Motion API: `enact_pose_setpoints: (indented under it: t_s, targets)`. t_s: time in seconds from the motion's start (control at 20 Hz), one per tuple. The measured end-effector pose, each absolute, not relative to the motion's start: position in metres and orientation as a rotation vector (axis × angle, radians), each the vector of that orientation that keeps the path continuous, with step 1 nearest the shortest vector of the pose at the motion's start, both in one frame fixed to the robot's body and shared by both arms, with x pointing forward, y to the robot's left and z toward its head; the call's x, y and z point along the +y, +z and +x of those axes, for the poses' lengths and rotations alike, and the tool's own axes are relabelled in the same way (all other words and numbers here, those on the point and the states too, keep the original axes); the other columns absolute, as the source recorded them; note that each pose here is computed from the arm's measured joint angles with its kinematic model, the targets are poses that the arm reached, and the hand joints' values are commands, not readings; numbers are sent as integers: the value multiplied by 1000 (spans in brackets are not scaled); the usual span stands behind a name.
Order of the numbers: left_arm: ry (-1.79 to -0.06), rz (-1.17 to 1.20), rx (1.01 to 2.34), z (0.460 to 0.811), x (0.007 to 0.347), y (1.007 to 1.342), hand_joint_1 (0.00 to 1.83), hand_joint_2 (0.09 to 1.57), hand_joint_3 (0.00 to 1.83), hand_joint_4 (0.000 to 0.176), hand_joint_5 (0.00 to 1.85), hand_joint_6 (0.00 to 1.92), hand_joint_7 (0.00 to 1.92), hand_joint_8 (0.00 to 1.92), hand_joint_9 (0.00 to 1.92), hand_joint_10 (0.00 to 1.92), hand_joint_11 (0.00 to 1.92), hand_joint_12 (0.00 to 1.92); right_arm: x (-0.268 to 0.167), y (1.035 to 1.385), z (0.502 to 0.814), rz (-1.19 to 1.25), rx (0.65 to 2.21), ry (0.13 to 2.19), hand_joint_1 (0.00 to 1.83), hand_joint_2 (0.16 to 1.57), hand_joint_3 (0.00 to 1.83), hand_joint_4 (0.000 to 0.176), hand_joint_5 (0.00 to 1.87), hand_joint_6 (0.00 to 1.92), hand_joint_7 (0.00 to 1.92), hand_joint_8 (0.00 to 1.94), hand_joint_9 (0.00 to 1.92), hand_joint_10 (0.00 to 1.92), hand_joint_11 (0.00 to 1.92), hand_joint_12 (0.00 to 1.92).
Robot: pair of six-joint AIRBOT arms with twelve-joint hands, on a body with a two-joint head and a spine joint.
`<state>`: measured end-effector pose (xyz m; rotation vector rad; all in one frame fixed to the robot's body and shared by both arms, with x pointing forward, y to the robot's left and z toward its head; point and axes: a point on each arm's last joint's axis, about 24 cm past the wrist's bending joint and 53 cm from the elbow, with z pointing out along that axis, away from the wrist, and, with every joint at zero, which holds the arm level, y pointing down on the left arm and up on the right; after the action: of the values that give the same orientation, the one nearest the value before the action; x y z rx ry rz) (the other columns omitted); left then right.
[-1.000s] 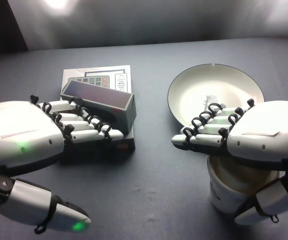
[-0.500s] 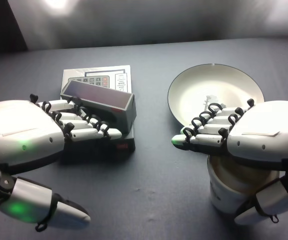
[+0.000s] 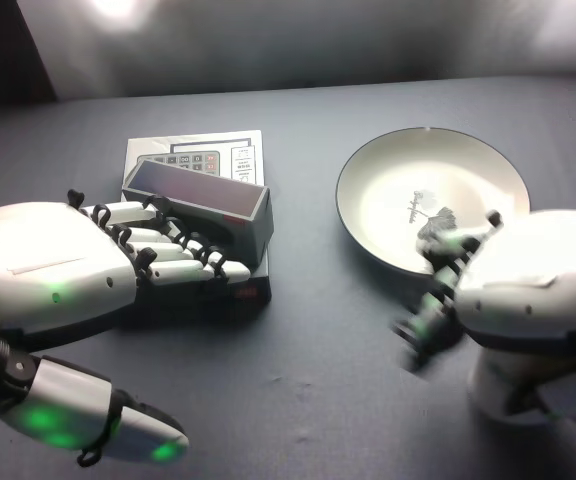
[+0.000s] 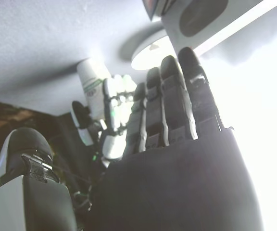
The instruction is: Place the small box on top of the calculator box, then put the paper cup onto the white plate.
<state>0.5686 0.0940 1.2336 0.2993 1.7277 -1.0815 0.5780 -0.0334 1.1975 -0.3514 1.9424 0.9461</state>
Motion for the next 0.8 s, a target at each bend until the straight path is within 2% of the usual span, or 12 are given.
enact_pose_setpoints:
  t_s: [0.05,0.1,0.15,0.3,0.4,0.45,0.55,0.7,0.8]
  targets:
    - [-1080,299,1729,569,94,1233,301,1009,0,0,166,3,266,6,281,5,0,665,-36,1197,579,-349,1945,937,1254,1004,0,0,683,381,560,759,437,999,192,1414]
    - [-1083,299,1727,569,94,1234,280,1019,3,0,154,1,252,3,262,2,0,616,-38,1197,581,-345,1945,932,1258,1008,0,0,569,609,457,967,391,1082,178,1431]
    - [-1082,301,1726,568,94,1234,279,1017,1,0,161,4,253,4,258,2,0,599,-38,1197,581,-348,1944,932,1257,1025,2,0,513,734,402,1025,350,1121,149,1454]
    - [-1080,302,1727,569,94,1234,301,1007,0,0,177,6,266,5,271,5,0,609,-36,1197,579,-353,1943,936,1265,1021,0,0,519,877,438,840,347,985,111,1402]
    - [-1080,302,1728,568,94,1233,295,1017,2,0,145,0,235,1,243,0,0,544,-31,1197,574,-364,1945,947,1240,1028,0,0,496,832,441,815,345,965,115,1388]
    - [-1081,302,1727,568,94,1234,315,1006,0,0,176,6,265,6,273,7,0,596,-30,1197,572,-368,1945,950,1258,1013,0,0,509,826,458,827,372,966,149,1374]
    - [-1081,302,1727,569,94,1234,297,1019,2,0,144,2,237,3,251,3,0,561,-25,1196,566,-379,1949,960,1257,1011,0,0,539,841,460,869,381,1007,160,1398]
    - [-1081,302,1727,569,94,1234,321,995,0,0,202,7,295,9,305,9,0,657,-20,1194,558,-394,1958,970,1222,1028,1,0,480,902,389,1065,328,1159,140,1474]
    - [-1083,301,1722,569,94,1235,309,1001,1,0,181,0,278,1,292,1,0,632,-18,1194,556,-399,1961,973,1232,1018,0,0,445,955,381,1077,327,1171,154,1467]
